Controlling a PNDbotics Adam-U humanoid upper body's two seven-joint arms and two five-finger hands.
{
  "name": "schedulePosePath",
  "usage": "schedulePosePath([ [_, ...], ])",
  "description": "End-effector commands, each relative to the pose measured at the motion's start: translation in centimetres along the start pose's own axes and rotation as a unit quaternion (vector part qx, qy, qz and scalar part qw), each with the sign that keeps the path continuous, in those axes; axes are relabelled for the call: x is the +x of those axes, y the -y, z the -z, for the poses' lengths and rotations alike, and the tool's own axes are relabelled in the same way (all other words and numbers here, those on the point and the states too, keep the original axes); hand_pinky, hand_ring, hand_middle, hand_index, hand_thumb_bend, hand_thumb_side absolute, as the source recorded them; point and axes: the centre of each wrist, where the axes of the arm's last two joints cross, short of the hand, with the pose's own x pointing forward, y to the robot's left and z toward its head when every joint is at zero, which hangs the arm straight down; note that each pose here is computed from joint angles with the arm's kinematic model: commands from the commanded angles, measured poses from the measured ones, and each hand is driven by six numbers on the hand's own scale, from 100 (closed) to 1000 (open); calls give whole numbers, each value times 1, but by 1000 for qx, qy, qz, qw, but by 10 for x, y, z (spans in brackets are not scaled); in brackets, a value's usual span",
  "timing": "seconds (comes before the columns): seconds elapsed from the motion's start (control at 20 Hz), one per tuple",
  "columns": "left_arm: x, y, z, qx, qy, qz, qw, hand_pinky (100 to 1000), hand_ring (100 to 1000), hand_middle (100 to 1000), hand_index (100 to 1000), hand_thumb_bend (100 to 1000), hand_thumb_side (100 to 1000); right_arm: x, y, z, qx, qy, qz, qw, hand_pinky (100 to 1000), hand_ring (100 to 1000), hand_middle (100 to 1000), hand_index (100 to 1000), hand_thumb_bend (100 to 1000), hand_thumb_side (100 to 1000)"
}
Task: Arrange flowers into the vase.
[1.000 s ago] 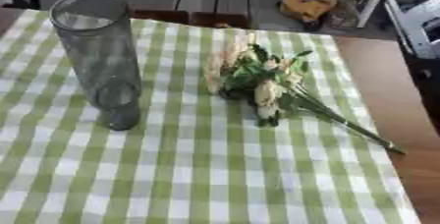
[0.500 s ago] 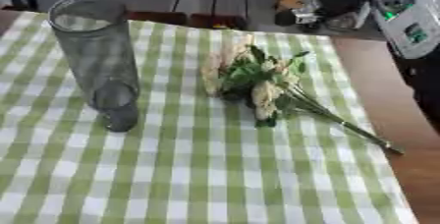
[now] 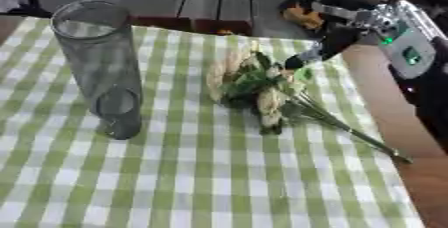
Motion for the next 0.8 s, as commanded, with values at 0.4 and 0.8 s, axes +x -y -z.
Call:
schedulePosePath([
  [0.4,4,0,7,-6,14,-1,1000,608,880,920,931,100,894,-12,-4,-22,8,-83,-2,997,896,1000,971,1000,836,676],
  [0.8,4,0,8,-6,15,-2,1000,607,880,921,930,100,890,-15,-23,-25,42,-138,4,990,894,1000,973,1000,825,636],
])
